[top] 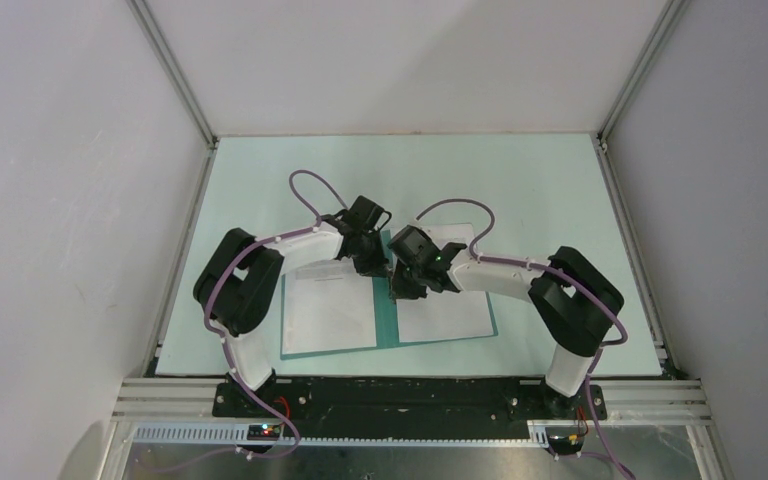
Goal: Put the files into the folder
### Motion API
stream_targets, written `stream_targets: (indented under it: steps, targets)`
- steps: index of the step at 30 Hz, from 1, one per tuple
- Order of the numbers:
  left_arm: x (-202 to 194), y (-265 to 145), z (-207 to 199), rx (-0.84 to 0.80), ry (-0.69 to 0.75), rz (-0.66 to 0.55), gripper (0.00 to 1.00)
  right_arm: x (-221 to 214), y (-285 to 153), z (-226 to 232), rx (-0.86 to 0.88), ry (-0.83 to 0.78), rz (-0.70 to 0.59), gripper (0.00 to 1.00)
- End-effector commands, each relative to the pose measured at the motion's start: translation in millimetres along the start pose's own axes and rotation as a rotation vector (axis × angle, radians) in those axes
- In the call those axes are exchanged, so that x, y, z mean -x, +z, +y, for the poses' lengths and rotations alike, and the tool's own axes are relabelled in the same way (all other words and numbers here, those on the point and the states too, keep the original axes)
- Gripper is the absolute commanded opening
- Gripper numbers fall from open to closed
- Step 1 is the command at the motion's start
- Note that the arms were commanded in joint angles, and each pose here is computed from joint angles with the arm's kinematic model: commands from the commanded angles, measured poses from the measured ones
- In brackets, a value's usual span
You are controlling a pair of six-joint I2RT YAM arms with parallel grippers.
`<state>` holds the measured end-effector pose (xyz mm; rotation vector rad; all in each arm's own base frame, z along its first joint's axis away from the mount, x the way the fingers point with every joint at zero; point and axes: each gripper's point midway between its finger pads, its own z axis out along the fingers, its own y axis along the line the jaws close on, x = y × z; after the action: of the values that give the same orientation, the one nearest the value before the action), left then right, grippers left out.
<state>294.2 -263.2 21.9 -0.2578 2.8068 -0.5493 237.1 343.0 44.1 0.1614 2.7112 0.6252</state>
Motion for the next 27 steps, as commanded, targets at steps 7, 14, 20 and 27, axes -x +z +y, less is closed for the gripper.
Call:
stream_targets:
  steps: [7, 14, 20, 27]
  targets:
    - [-11.1, 8.8, 15.0, 0.057, -0.002, 0.027, 0.10, -28.9, 26.0, -66.6, -0.177, 0.049, 0.091, 0.00]
    - [-12.9, 12.3, 18.5, 0.068, -0.009, 0.034, 0.10, -32.6, 32.1, -89.2, -0.240, 0.068, 0.106, 0.00]
    - [-13.4, 13.3, 18.8, 0.071, -0.014, 0.037, 0.10, -37.9, 37.3, -103.8, -0.291, 0.084, 0.127, 0.00]
    - [-15.4, 17.1, 23.7, 0.086, -0.023, 0.044, 0.10, -45.7, 37.3, -122.3, -0.361, 0.101, 0.151, 0.00]
